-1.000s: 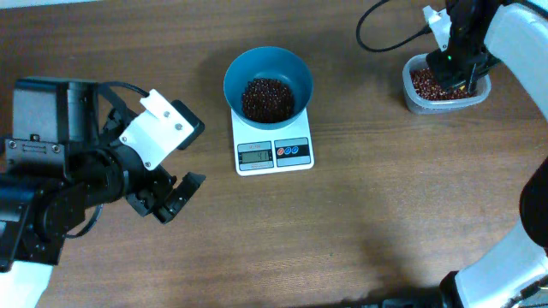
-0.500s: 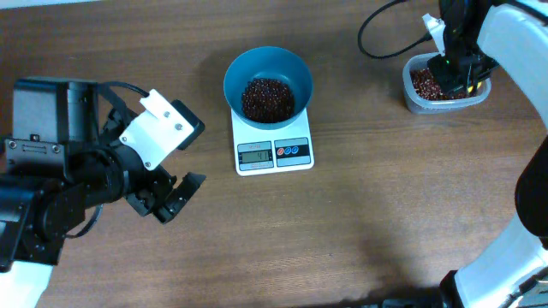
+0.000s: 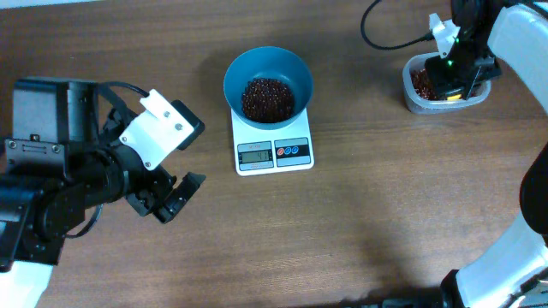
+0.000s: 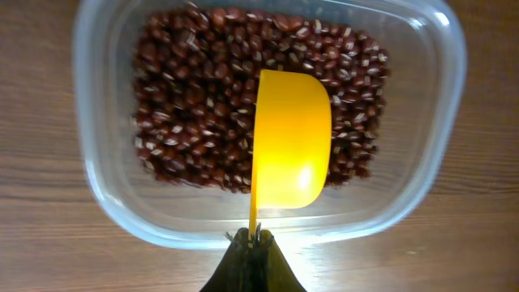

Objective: Scoop item into bowl and weigh 50g on scale

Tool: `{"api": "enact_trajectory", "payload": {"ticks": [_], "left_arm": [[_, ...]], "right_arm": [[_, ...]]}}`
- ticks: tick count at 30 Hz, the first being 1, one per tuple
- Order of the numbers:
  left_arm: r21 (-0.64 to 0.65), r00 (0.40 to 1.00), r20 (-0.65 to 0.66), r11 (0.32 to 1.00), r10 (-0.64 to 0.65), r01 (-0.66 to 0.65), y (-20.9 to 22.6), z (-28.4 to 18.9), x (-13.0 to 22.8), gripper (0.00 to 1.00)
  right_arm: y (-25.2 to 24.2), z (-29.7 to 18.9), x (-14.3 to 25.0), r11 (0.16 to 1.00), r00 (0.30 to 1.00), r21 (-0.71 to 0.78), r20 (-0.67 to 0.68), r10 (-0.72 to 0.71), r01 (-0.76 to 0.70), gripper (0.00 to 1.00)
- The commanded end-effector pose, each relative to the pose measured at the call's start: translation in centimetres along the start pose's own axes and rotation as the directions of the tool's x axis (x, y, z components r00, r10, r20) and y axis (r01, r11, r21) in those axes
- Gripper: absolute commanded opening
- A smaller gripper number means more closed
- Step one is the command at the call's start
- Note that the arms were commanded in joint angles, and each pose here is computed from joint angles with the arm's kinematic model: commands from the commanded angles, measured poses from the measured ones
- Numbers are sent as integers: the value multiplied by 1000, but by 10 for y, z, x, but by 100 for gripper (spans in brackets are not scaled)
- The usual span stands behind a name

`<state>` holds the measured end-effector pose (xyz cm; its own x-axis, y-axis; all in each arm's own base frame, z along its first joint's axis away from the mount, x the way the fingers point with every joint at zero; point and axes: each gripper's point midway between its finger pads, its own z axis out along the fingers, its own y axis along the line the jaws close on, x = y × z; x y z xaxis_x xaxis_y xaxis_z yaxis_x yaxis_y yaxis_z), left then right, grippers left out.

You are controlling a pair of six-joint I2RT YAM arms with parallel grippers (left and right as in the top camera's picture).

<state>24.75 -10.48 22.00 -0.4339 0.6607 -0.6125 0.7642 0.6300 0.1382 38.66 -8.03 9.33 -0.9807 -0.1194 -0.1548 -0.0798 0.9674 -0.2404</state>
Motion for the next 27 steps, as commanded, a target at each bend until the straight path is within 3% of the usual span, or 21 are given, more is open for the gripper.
{"api": "enact_trajectory", "payload": {"ticks": [1, 4, 9, 13, 18, 27], "left_arm": [[-12, 1000, 13, 1000, 14, -14, 3, -5, -5, 99], [-12, 1000, 13, 1000, 14, -14, 3, -5, -5, 99], [-12, 1000, 13, 1000, 14, -14, 3, -5, -5, 99], [-12, 1000, 13, 1000, 14, -14, 3, -5, -5, 99], [-12, 1000, 13, 1000, 14, -14, 3, -5, -5, 99], [-12, 1000, 13, 1000, 14, -14, 3, -5, -5, 99]], "right_arm": [[22, 4, 0, 988, 996, -123, -1, 88, -88, 4], [21, 3, -1, 980, 988, -131, -5, 153, -153, 4], [31, -3, -6, 888, 965, -392, -2, 262, -242, 4], [-4, 3, 5, 849, 923, -381, -34, 384, -367, 4], [-18, -19, -10, 854, 916, -377, 33, 399, -359, 4], [-16, -46, -11, 837, 917, -415, 19, 399, -355, 4]]}}
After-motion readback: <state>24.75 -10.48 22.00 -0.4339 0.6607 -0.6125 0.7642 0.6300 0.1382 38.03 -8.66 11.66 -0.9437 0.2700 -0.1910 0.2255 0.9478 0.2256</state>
